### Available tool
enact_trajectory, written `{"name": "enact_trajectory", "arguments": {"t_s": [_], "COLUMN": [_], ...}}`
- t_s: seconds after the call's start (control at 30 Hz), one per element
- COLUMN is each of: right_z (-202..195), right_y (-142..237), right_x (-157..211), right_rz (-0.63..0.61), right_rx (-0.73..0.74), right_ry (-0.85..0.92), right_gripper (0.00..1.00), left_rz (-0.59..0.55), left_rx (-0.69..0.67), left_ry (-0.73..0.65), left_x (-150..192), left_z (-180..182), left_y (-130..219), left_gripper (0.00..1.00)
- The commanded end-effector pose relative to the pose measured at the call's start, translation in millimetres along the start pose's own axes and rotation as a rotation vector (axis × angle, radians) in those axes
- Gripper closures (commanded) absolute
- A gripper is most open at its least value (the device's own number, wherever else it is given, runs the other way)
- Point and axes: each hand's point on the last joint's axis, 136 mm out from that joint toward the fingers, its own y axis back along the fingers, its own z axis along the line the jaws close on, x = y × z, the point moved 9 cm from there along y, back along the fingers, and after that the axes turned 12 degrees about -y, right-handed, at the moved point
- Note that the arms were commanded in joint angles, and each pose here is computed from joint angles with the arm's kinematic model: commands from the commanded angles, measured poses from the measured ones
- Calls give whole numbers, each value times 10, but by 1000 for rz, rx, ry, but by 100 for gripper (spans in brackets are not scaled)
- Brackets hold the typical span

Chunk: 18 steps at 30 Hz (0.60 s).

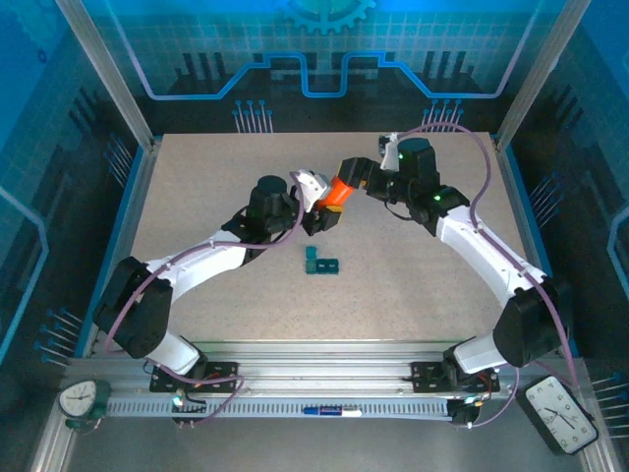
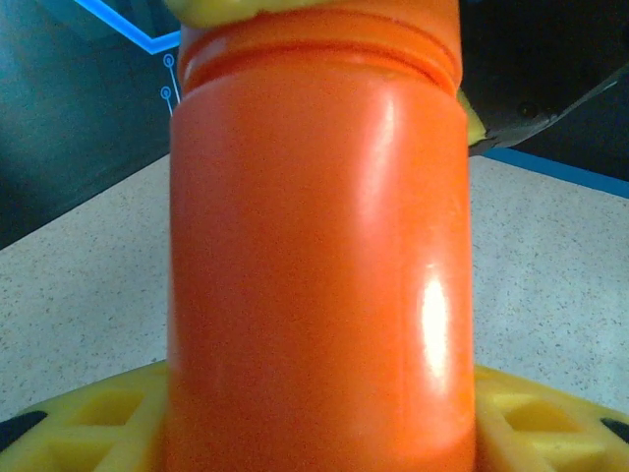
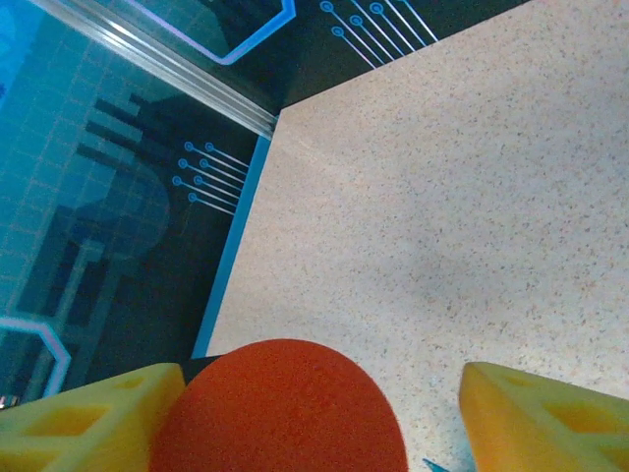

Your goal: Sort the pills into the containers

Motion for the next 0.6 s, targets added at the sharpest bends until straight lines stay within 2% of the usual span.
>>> {"name": "enact_trajectory", "arguments": {"t_s": [0.0, 0.17, 0.27, 0.57], "right_z": [100, 108, 121, 11], "right_y": [-4, -15, 3, 338], "right_x": [-7, 2, -12, -382], "right_rz": [3, 16, 17, -106], "right_rx": [-16, -34, -79, -280], "right_ry": [20, 41, 84, 420], "right_gripper": [37, 64, 72, 75], "left_rz": [-41, -43, -48, -116], "left_rx": [-13, -10, -9, 117], "left_ry": [-33, -25, -19, 105], "left_x": [-156, -153, -156, -173], "left_z": [29, 27, 30, 80], "left_y": [-22, -35, -32, 136], "left_gripper": [100, 100, 100, 100]}}
